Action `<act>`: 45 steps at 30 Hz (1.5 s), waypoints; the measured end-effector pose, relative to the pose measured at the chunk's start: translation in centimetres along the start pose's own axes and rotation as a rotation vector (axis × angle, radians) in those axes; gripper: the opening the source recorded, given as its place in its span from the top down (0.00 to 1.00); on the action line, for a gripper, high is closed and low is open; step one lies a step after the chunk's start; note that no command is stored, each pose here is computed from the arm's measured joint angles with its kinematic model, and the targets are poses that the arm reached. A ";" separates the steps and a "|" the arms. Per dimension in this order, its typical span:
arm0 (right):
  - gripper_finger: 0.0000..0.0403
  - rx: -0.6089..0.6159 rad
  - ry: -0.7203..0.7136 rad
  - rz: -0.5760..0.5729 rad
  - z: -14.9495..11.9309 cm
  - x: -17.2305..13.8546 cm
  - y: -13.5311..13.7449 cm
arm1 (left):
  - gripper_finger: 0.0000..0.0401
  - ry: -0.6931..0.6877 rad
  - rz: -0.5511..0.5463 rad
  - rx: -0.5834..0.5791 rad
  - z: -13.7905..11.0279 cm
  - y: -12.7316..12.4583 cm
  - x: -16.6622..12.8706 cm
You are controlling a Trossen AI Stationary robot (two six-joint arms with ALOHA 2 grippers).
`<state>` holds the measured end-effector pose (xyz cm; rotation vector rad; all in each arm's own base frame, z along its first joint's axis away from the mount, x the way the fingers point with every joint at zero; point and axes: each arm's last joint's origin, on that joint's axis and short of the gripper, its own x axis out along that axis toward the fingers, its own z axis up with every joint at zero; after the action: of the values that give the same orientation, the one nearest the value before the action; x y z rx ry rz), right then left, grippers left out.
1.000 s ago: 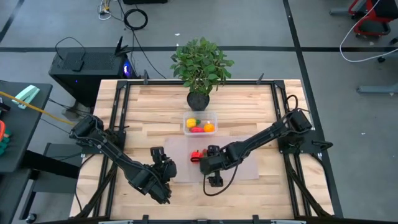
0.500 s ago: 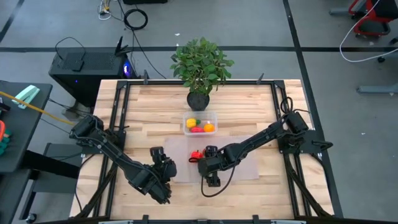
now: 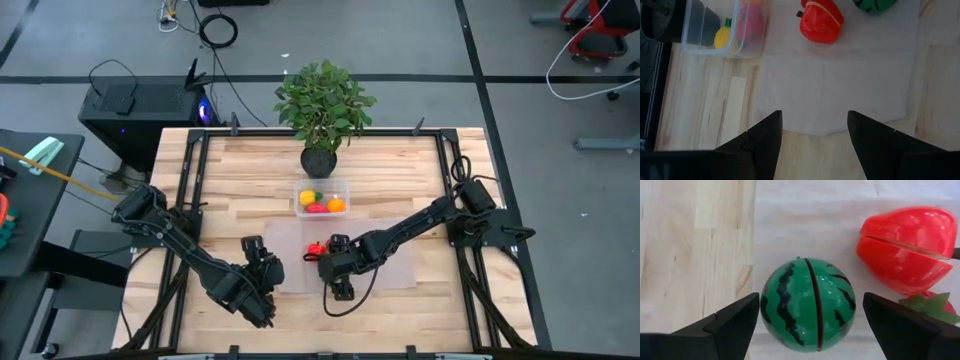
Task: Pick and placing Produce into tupperware
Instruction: Put the watermelon into the transparent bin
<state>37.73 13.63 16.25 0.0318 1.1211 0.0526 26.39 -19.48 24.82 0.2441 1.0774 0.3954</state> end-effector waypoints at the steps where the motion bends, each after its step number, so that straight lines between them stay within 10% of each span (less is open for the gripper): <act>1: 0.11 0.000 0.000 0.001 0.0 0.0 0.0 | 0.42 0.000 0.000 0.000 0.0 0.0 0.0; 25: 0.27 -0.004 -0.007 -0.010 0.1 -0.4 0.0 | 0.42 0.000 0.000 0.000 0.0 0.0 0.0; 45: 0.27 -0.185 -0.144 -0.163 6.7 -9.2 -0.3 | 0.42 0.000 0.000 -0.027 0.0 0.0 0.0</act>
<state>39.82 12.83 27.43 -0.2180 0.9675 0.0082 26.39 -19.49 24.81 0.2204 1.0714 0.4094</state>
